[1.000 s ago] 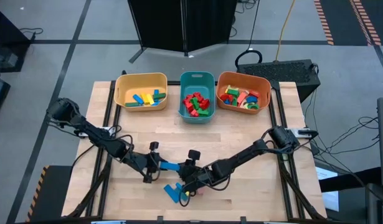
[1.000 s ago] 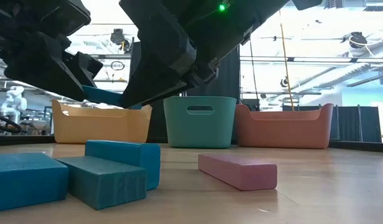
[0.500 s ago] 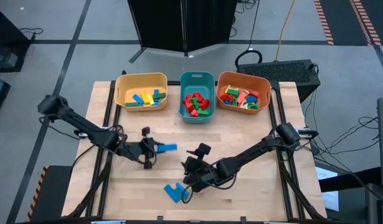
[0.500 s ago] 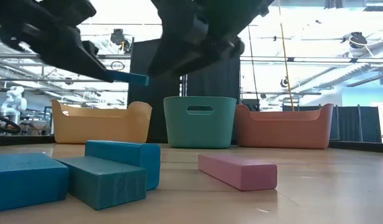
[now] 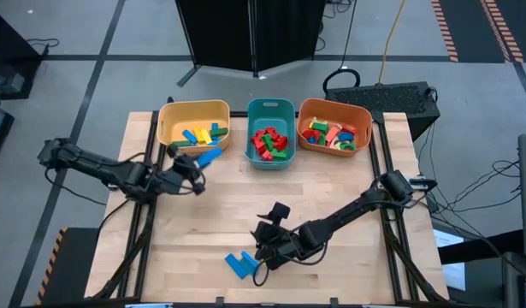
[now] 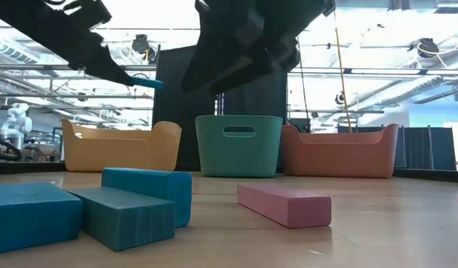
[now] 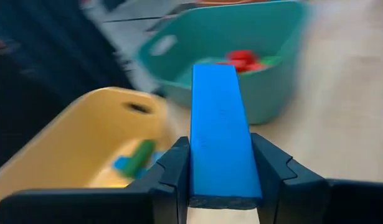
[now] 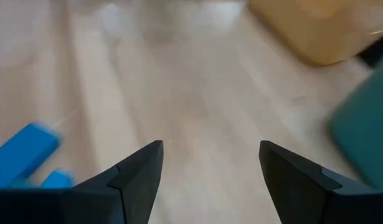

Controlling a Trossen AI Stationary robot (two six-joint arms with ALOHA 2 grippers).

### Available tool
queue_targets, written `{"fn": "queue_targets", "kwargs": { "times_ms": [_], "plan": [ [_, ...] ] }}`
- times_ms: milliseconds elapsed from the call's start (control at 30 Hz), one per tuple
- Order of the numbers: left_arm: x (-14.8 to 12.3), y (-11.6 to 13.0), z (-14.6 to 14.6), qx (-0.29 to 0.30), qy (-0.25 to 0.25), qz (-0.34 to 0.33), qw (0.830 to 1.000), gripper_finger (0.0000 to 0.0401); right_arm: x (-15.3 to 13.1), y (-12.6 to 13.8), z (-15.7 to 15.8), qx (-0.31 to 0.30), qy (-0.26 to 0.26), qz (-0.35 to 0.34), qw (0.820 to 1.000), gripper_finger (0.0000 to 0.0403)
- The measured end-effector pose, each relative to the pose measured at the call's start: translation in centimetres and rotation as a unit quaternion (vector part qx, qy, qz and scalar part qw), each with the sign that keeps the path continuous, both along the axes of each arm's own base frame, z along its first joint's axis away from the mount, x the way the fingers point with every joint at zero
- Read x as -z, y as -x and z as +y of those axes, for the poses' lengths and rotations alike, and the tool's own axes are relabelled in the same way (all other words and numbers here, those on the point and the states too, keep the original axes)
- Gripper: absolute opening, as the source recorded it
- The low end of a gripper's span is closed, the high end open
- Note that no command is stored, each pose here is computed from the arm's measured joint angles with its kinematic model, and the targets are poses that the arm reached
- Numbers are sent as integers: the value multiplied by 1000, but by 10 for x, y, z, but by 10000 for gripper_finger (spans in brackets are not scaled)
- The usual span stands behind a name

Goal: Sort blocks by size
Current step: Put the blue rectangle block into the yellow bin

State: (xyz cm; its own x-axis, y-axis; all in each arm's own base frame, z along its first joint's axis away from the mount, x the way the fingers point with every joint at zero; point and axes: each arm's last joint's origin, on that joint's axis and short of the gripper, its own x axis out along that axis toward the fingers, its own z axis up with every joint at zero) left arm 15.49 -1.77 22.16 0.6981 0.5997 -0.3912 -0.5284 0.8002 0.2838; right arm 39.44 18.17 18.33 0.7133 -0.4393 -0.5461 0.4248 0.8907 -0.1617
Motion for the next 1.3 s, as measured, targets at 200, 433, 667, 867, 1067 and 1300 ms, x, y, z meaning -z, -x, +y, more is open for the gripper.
{"fn": "queue_targets", "kwargs": {
  "times_ms": [200,433,667,867,1067,1300],
  "plan": [
    [-2,3,24,-102,-13,-11,995,101,2,-1,3,-42,-44,22,998,254],
    [3,4,52,-206,35,-36,977,121,1,-2,10,-73,-59,14,995,254],
    [11,5,76,-271,44,-10,962,128,-1,-4,14,-94,-66,4,993,254],
    [18,5,91,-257,107,7,960,131,-1,-4,14,-92,-68,3,993,254],
    [22,4,99,-255,121,18,959,172,0,-5,15,-103,-81,7,991,254],
    [23,6,103,-262,116,26,958,236,25,-12,21,-126,-105,19,986,254]
  ]
}}
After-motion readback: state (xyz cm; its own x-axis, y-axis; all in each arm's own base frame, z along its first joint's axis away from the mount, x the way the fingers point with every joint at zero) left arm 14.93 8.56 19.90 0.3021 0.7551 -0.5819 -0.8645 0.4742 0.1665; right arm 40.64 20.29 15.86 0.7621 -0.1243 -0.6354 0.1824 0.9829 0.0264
